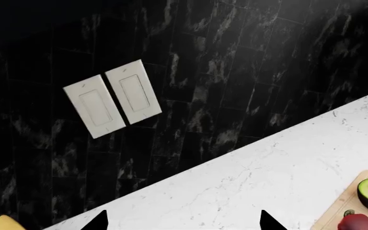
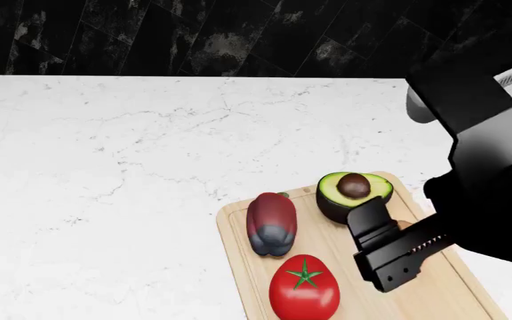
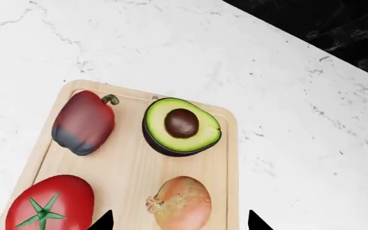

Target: Place the avocado, onion, tomato and bell pepper on the cutting board.

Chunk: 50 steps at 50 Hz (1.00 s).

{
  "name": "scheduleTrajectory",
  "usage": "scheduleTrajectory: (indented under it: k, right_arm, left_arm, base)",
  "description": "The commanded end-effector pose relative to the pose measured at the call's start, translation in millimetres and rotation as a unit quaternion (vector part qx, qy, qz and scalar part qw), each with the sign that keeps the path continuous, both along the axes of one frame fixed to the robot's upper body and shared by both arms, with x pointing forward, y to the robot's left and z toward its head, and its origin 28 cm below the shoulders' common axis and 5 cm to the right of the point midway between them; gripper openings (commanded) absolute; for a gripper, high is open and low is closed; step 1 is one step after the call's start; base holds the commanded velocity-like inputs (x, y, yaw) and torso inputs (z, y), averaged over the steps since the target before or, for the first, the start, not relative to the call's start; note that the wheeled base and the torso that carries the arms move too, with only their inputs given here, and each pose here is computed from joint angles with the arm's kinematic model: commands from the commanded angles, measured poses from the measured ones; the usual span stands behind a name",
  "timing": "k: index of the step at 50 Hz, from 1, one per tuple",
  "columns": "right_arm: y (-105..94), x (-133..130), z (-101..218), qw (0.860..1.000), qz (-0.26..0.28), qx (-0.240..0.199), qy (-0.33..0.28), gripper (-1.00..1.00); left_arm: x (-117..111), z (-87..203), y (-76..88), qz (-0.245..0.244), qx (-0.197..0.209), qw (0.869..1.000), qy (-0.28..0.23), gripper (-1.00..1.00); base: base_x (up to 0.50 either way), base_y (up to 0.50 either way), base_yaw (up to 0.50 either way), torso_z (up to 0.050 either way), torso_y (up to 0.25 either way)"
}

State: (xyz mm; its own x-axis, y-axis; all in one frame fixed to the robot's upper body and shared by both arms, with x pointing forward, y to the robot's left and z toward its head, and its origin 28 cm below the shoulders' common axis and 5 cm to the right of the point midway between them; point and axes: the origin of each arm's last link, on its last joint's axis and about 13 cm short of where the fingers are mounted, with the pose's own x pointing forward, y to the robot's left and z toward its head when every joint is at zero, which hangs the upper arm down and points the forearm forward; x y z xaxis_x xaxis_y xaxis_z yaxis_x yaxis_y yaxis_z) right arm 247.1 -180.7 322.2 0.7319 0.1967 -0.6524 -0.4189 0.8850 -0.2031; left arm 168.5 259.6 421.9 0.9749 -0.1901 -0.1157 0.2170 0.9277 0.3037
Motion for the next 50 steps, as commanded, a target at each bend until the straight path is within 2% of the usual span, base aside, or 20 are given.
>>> scheduleTrajectory:
  k: [1, 10, 14, 21, 27, 32, 34, 35, 40, 43, 47, 50]
  right_arm:
    - [9.4, -37.9, 34.2, 0.997, 0.041, -0.009, -0.062, 1.0]
    - [14.9, -85.9, 74.6, 0.991, 0.051, -0.031, -0.123, 1.0]
    - [21.0, -113.9, 84.7, 0.987, 0.058, -0.032, -0.149, 1.0]
    - [19.2, -155.7, 89.7, 0.981, 0.043, -0.009, -0.189, 1.0]
    - [24.0, -184.2, 91.2, 0.974, 0.045, -0.018, -0.221, 1.0]
    - [24.2, -202.7, 86.8, 0.959, 0.033, -0.01, -0.282, 1.0]
    - [23.0, -205.2, 78.6, 0.956, 0.026, -0.023, -0.29, 1.0]
    - [23.5, -210.3, 77.0, 0.955, 0.031, -0.014, -0.296, 1.0]
    - [15.3, -218.5, 65.9, 0.938, -0.01, -0.009, -0.346, 1.0]
    - [12.9, -224.0, 63.8, 0.928, -0.019, 0.0, -0.372, 1.0]
    - [10.5, -226.2, 57.5, 0.913, -0.029, -0.017, -0.406, 1.0]
    - [12.1, -232.9, 54.2, 0.907, -0.029, 0.0, -0.421, 1.0]
  left_arm:
    - [-9.4, 4.5, -4.5, -0.028, 0.01, 0.999, -0.018, 1.0]
    - [-22.5, -3.5, -3.1, -0.051, 0.002, 0.999, 0.001, 1.0]
    - [-31.7, -3.5, -0.2, -0.055, 0.017, 0.998, -0.01, 1.0]
    - [-55.4, -2.4, -0.3, -0.075, 0.035, 0.996, -0.022, 1.0]
    - [-77.9, -5.1, -2.0, -0.083, 0.042, 0.995, -0.028, 1.0]
    - [-100.1, -12.6, -3.6, -0.095, 0.044, 0.994, -0.037, 1.0]
    - [-107.0, -14.3, -4.5, -0.095, 0.045, 0.993, -0.046, 1.0]
    - [-111.2, -15.9, -4.4, -0.094, 0.043, 0.994, -0.046, 1.0]
    - [-129.6, -25.2, -6.7, -0.099, 0.038, 0.992, -0.062, 1.0]
    - [-137.9, -26.8, -8.2, -0.086, 0.037, 0.992, -0.084, 1.0]
    - [-145.6, -28.2, -10.1, -0.082, 0.032, 0.992, -0.094, 1.0]
    - [-153.6, -29.5, -10.3, -0.081, 0.021, 0.991, -0.106, 1.0]
  base:
    - [0.0, 0.0, 0.0, 0.0, 0.0]
    - [0.0, 0.0, 0.0, 0.0, 0.0]
    - [0.0, 0.0, 0.0, 0.0, 0.0]
    - [0.0, 0.0, 0.0, 0.0, 0.0]
    - [0.0, 0.0, 0.0, 0.0, 0.0]
    - [0.0, 0.0, 0.0, 0.0, 0.0]
    - [0.0, 0.0, 0.0, 0.0, 0.0]
    - [0.0, 0.0, 0.0, 0.0, 0.0]
    - [0.0, 0.0, 0.0, 0.0, 0.0]
    - [0.0, 0.0, 0.0, 0.0, 0.0]
    - [0.0, 0.0, 0.0, 0.0, 0.0]
    - [0.0, 0.0, 0.0, 0.0, 0.0]
